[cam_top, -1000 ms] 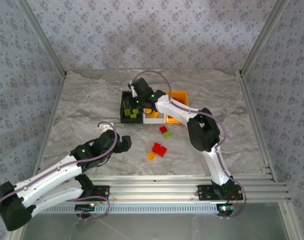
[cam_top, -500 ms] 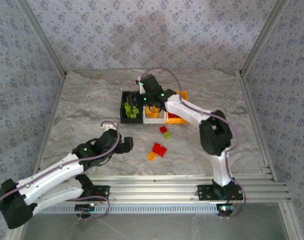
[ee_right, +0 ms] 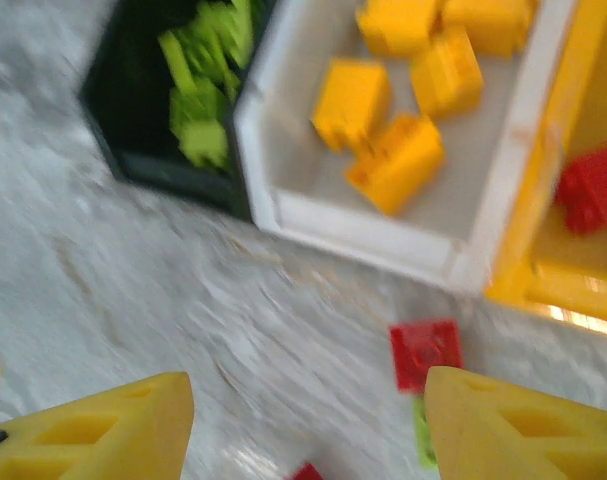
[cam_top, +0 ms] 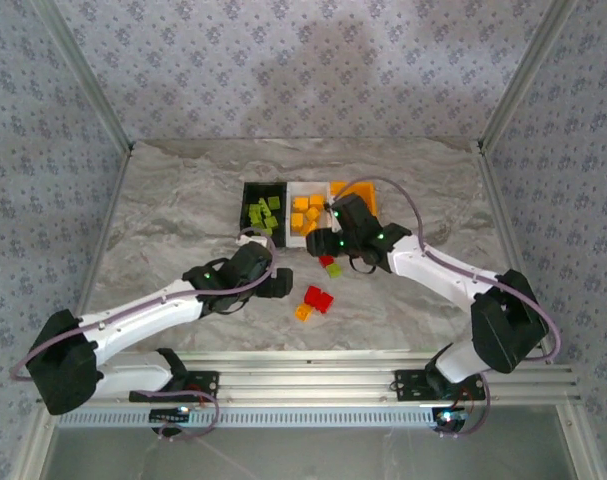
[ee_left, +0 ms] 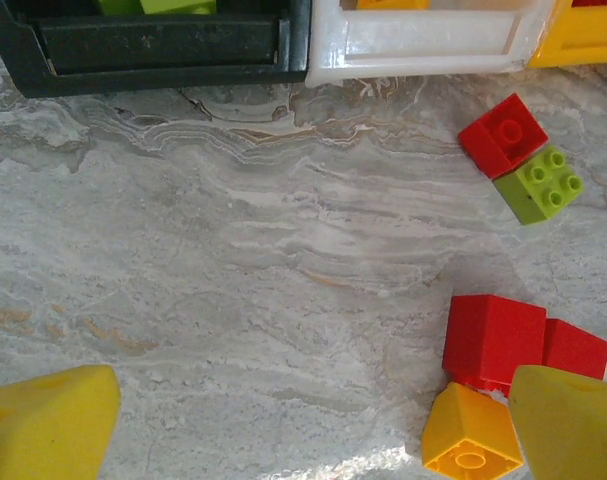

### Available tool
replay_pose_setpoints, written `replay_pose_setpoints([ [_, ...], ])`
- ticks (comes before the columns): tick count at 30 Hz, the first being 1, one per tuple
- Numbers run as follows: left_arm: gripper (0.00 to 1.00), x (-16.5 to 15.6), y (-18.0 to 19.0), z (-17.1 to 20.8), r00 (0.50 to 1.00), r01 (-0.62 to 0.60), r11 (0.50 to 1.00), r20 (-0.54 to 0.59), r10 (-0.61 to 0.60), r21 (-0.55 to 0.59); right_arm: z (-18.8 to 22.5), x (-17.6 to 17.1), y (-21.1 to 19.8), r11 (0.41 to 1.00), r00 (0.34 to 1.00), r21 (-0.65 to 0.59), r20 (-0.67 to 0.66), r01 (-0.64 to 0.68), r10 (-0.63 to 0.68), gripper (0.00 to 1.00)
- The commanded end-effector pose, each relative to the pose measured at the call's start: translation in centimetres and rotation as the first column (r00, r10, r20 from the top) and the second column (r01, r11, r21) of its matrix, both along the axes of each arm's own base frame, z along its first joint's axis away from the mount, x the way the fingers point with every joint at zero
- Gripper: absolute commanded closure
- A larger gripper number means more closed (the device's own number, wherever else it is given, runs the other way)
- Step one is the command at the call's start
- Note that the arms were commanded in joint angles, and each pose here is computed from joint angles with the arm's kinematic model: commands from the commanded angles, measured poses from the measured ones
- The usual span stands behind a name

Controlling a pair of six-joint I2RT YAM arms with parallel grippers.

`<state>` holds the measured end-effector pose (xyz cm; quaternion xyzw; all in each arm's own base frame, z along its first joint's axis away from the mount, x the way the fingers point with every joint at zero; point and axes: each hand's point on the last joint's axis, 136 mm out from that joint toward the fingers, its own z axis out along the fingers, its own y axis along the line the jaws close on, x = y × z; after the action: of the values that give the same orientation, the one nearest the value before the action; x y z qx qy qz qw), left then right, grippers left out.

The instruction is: Sort the legos into containers by color

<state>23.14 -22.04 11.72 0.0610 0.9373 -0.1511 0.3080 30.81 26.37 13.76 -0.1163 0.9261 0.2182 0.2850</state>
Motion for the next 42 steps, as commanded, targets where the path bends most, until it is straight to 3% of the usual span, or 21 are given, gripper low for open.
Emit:
replay_pose_setpoints([
  [1, 0.00, -0.1, 0.3, 0.8, 1.000, -0.012, 1.000, 0.021, 0.012, -0.014, -4.3, -1.7, -2.2, 0.993, 0.995, -0.118, -0.093, 0.008, -0.019, 0.35],
  [13, 0.01, -1.4, 3.8, -0.1, 0.996, -0.092, 0.996, 0.021, 0.091, 0.006, -11.0, -1.1, -3.5, 0.950, 0.982, -0.313, -0.180, -0.011, -0.048, 0.38],
  [24, 0.01, -1.2, 3.9, -0.5, 0.995, -0.100, 0.995, 0.010, 0.100, 0.003, -12.4, -1.2, -3.3, 0.926, 0.982, -0.378, -0.185, -0.026, -0.048, 0.57],
  [29, 0.01, -1.2, 4.2, -0.5, 0.995, -0.104, 0.995, 0.012, 0.104, 0.005, -11.1, -1.8, -2.8, 0.934, 0.986, -0.356, -0.167, -0.036, -0.026, 0.67],
  [35, 0.01, -1.4, 5.5, -0.9, 0.989, -0.145, 0.989, 0.013, 0.145, 0.020, -6.5, -3.2, -1.8, 0.956, 0.995, -0.288, -0.093, -0.049, 0.023, 0.70],
  [42, 0.01, -2.0, 7.7, -1.2, 0.980, -0.200, 0.979, 0.013, 0.200, 0.047, 0.9, -2.1, 4.5, 0.981, 0.987, -0.117, 0.032, -0.152, 0.157, 0.69],
])
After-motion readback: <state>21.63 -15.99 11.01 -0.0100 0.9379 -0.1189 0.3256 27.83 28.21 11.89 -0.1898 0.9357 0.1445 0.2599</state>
